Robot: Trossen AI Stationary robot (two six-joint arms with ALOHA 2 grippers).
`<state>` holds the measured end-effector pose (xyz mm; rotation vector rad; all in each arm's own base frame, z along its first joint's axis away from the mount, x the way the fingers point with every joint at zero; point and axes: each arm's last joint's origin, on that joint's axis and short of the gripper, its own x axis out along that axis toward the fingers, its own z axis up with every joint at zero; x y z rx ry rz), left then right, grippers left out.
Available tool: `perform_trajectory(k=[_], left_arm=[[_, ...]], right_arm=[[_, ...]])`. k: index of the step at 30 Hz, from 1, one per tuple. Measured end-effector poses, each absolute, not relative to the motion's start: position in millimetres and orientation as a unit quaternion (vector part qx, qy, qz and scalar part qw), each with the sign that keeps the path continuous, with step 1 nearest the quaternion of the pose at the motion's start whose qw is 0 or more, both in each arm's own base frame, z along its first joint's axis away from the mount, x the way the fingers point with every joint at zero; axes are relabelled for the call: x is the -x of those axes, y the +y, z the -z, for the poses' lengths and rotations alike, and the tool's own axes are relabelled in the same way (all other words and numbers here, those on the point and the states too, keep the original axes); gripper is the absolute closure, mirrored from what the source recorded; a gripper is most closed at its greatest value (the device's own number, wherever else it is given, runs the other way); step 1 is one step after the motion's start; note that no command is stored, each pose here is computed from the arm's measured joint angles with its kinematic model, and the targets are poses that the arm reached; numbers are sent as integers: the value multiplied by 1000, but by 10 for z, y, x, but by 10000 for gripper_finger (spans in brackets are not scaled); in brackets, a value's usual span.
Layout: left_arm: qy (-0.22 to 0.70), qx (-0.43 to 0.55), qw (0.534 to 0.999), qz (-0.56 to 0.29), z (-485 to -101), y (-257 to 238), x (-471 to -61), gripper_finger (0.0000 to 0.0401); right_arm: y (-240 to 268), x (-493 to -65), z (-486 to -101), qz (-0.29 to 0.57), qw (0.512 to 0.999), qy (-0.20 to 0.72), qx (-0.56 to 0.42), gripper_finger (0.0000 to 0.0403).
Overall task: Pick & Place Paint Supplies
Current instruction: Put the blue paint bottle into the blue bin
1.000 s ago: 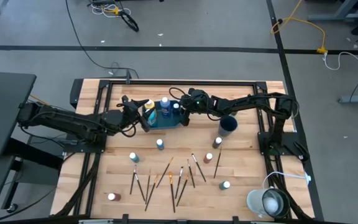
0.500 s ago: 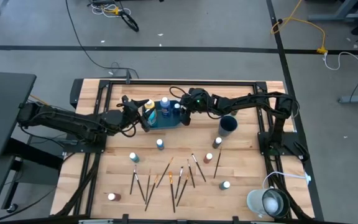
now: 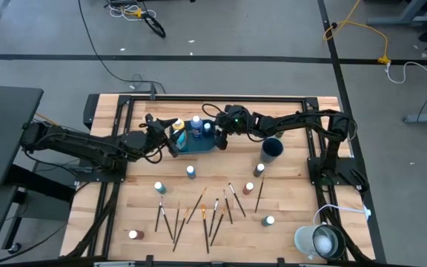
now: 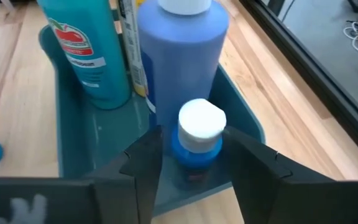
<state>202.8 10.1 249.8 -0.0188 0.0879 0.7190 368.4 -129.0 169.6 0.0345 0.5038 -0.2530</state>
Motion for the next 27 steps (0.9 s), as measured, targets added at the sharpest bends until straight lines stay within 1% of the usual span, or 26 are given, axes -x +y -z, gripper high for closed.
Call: perform_trajectory(k=[11, 14, 18, 22, 27], left_arm=[[44, 9, 936, -350, -2497, 101, -2028, 179], [50, 8, 945, -322, -2488, 88, -2038, 179], [56, -2, 959, -278, -2485, 65, -2053, 179], [57, 3, 968, -242, -2484, 47, -2063, 179], [58, 13, 981, -184, -2482, 15, -2078, 179]], right_arm=[[-1279, -3686, -1714, 122, 962, 245, -16, 202], [-1233, -3685, -1782, 117, 964, 239, -12, 200], [-1090, -3656, -1994, 100, 969, 225, 4, 203], [-879, -3612, -2177, 74, 972, 224, 10, 206], [-575, -3575, -2297, 35, 972, 233, 19, 206]])
